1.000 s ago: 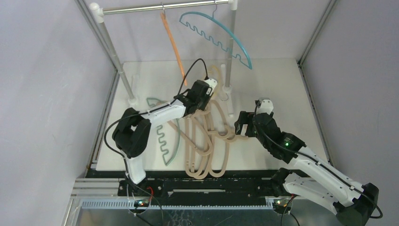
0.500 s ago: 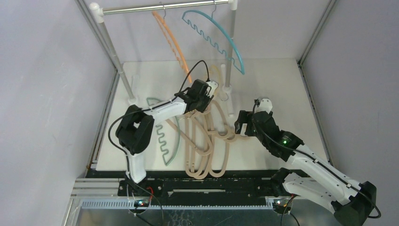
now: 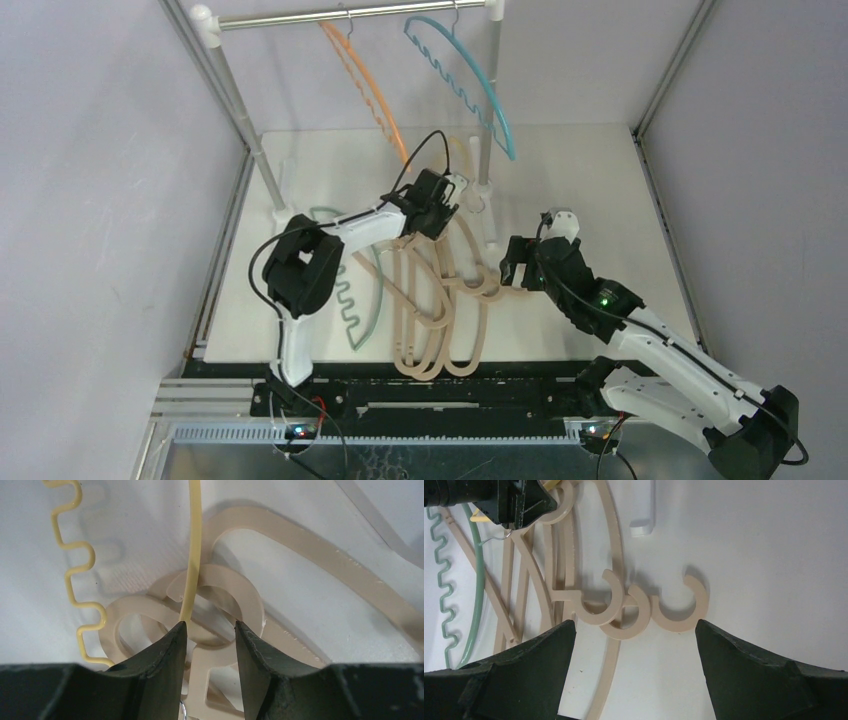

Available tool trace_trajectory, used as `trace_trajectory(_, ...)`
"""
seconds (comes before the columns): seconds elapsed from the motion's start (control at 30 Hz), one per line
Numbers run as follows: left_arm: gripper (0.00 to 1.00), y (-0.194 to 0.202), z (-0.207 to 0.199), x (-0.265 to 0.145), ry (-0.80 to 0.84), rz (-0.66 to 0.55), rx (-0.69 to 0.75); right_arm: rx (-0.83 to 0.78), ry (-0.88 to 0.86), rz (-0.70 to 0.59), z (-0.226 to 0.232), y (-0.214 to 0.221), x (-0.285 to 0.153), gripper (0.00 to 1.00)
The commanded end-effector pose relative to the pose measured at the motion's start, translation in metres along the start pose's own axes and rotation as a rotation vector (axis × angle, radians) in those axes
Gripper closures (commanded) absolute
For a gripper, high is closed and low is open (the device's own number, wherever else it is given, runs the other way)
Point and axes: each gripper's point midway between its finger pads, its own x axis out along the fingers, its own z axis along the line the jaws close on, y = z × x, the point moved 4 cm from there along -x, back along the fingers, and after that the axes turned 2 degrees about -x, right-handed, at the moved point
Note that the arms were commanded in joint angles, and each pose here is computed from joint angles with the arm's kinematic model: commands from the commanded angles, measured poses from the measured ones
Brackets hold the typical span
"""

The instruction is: Organize the hangers

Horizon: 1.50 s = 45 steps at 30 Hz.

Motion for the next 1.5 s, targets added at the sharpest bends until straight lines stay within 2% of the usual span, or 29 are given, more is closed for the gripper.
trace_trajectory(0.0,0.54,-0.004,0.009,0.006,0.005,0.003,-0.003,0.011,-0.016,-0.041,0.001,-0.008,-0.001,0.01)
trace_trajectory(0.13,0.54,0.001,0.009,0.002,0.001,-0.006,-0.01,0.012,-0.017,-0.035,0.001,-0.007,0.001,0.02)
trace_trajectory(0.4,0.53,-0.016,0.011,-0.027,0.007,-0.076,-0.009,0.016,-0.026,-0.028,0.004,-0.006,0.005,0.02)
trace_trajectory(0.47,0.49,-0.019,0.013,-0.028,0.0,-0.077,-0.002,0.015,-0.028,-0.026,0.005,-0.006,0.005,0.02)
trace_trajectory(0.83,0.32,-0.016,0.022,-0.006,0.02,-0.017,-0.016,0.012,-0.021,-0.034,0.001,-0.008,0.005,0.02)
trace_trajectory(1.07,0.32,-0.014,0.039,0.006,0.028,0.008,-0.05,0.013,-0.02,-0.028,0.001,-0.008,0.008,0.02)
trace_trajectory(1.3,0.5,0.002,0.031,0.011,0.083,0.051,-0.075,0.016,-0.015,-0.022,0.001,-0.008,0.011,0.02)
trace_trajectory(1.33,0.57,0.005,0.029,0.01,0.091,0.051,-0.081,0.018,-0.015,-0.022,0.001,-0.008,0.012,0.02)
trace_trajectory(1.4,0.76,0.009,0.026,0.009,0.105,0.055,-0.09,0.023,-0.01,-0.02,0.001,-0.007,0.013,0.01)
trace_trajectory(1.47,0.89,0.012,0.025,0.006,0.113,0.054,-0.095,0.032,-0.009,-0.021,0.001,-0.008,0.013,0.0)
